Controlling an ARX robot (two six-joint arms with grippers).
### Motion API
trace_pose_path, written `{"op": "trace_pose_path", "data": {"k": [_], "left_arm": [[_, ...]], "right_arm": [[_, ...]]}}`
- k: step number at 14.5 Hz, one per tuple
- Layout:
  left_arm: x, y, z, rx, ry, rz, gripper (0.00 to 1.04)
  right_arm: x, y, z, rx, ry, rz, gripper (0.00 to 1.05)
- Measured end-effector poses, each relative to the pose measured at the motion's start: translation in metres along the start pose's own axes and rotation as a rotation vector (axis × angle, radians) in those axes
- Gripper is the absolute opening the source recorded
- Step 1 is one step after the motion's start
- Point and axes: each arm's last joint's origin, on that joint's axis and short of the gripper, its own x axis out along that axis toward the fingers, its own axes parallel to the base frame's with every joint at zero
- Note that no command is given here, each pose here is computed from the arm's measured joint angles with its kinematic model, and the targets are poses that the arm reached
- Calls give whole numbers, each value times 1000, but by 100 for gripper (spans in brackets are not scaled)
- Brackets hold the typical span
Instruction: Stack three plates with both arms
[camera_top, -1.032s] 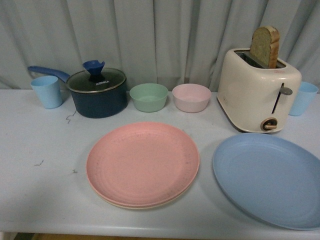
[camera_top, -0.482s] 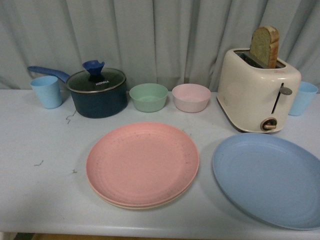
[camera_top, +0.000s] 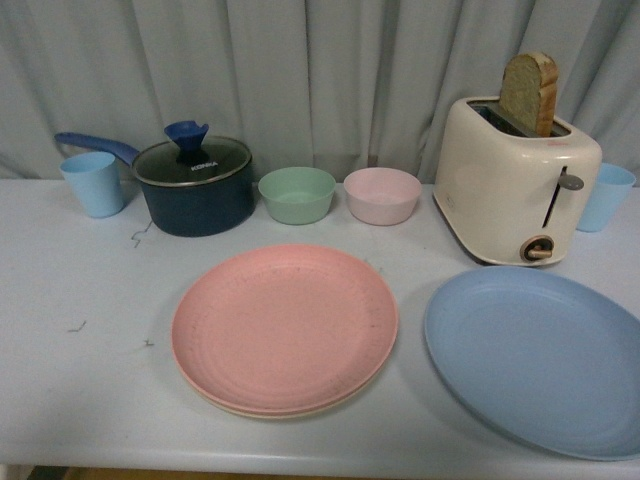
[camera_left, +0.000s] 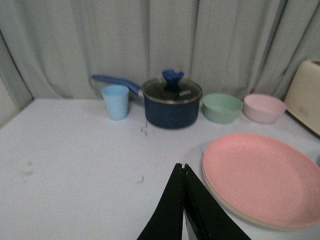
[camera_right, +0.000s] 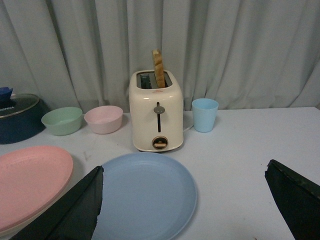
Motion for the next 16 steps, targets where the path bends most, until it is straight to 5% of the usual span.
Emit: {"op": "trace_pose_path", "data": {"k": [3, 6, 7, 10, 13, 16], "left_arm": [[-5, 0, 1, 0, -30, -1, 2], [-5, 0, 2, 0, -34, -2, 43], [-5, 0, 2, 0, -34, -2, 56], [-5, 0, 2, 0, -34, -2, 99], [-5, 0, 2, 0, -34, -2, 98], [-5, 0, 2, 0, -34, -2, 98]], "right_arm": [[0, 0, 0, 0, 0, 0, 98], [0, 0, -1, -1, 26, 1, 98], [6, -4, 0, 10, 286, 50, 98], [81, -47, 40, 112, 455, 12, 98], [159, -93, -9, 153, 744, -81, 98], [213, -88, -38, 125, 807, -24, 98]]}}
